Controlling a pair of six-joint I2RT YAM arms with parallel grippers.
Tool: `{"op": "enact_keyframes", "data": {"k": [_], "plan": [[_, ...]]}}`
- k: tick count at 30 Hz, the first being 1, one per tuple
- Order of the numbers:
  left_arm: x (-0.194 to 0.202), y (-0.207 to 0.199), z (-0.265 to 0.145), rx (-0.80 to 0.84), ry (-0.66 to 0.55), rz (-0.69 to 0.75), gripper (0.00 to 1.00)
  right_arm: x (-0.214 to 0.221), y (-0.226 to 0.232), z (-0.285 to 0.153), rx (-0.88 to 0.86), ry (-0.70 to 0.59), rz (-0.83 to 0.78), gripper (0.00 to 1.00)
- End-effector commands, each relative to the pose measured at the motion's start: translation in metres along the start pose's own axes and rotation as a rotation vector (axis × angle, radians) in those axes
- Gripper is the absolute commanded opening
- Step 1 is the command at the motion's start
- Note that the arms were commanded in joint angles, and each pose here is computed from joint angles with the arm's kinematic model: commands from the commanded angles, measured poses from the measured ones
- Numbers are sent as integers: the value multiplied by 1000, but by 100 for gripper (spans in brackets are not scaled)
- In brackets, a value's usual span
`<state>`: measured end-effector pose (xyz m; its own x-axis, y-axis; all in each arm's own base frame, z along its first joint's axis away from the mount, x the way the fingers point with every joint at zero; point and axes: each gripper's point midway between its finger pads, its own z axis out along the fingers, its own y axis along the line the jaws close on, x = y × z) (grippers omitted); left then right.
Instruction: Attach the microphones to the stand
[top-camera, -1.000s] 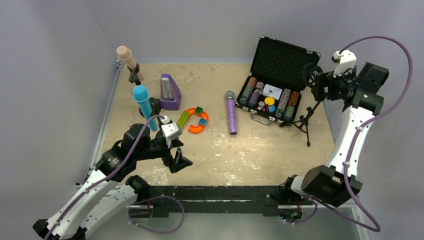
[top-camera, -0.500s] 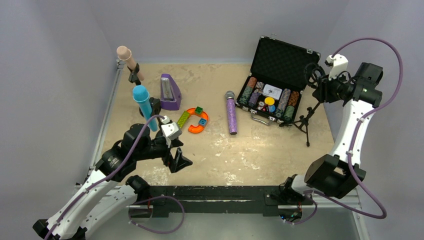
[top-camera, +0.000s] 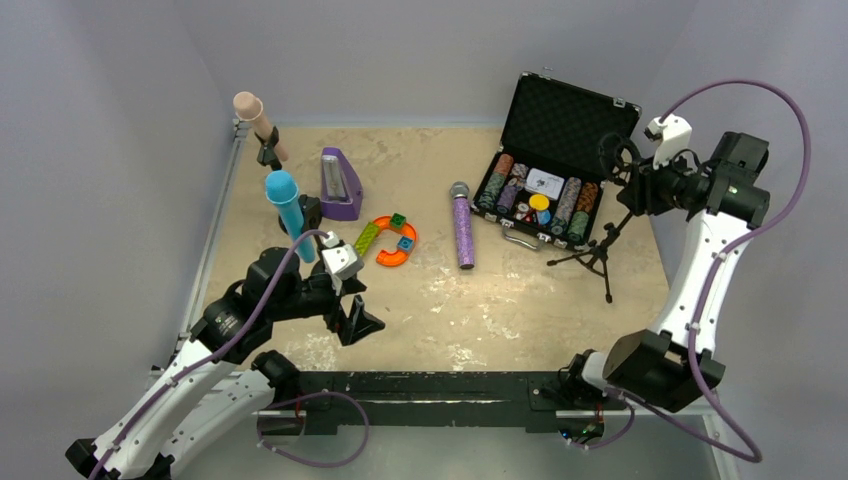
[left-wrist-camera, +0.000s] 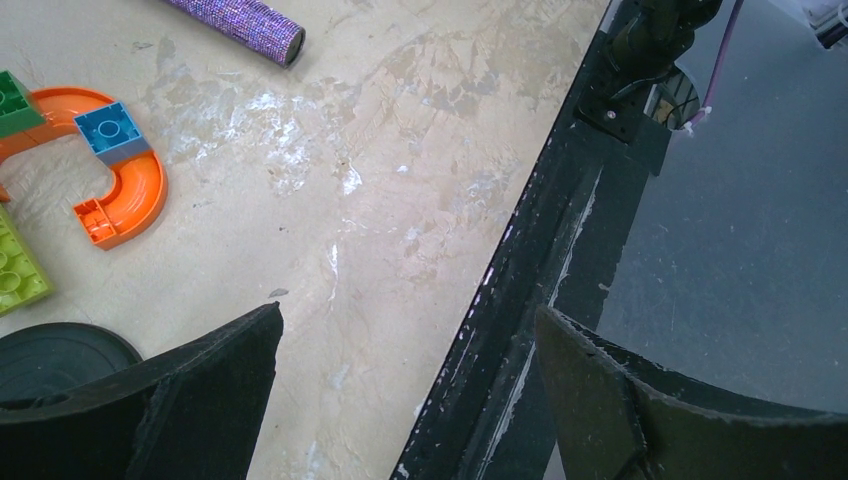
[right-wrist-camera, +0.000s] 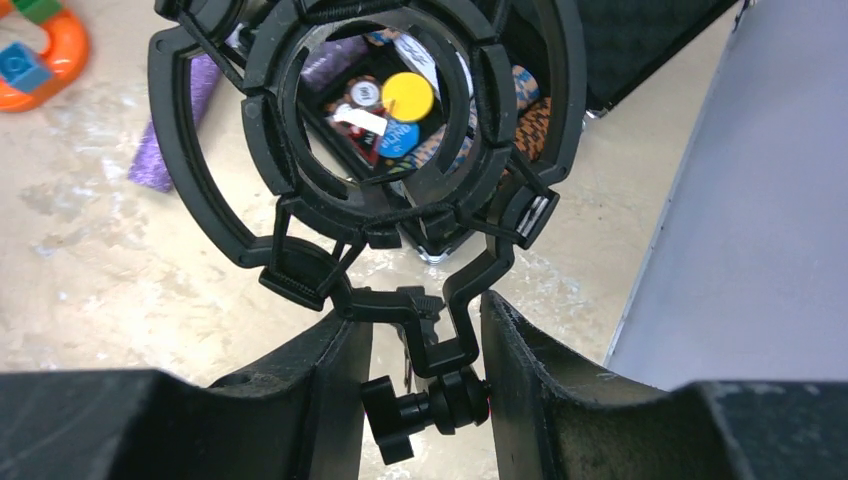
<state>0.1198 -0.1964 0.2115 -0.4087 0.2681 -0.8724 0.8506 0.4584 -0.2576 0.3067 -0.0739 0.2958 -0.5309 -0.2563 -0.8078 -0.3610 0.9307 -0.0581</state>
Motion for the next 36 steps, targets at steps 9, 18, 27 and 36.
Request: {"op": "enact_keyframes", "data": {"k": [9, 18, 27, 36], "plan": [[-10, 2, -1, -3, -49, 65, 99, -41, 124, -69, -218, -174, -221, 20], [-12, 2, -3, -7, -73, 88, 99, -47, 208, -80, -534, -235, -309, 20], [-12, 5, -3, -22, -75, 94, 99, -46, 254, -76, -734, -223, -412, 19], [-11, 9, -1, -39, -66, 92, 99, -53, 284, -66, -827, -212, -473, 20]]}}
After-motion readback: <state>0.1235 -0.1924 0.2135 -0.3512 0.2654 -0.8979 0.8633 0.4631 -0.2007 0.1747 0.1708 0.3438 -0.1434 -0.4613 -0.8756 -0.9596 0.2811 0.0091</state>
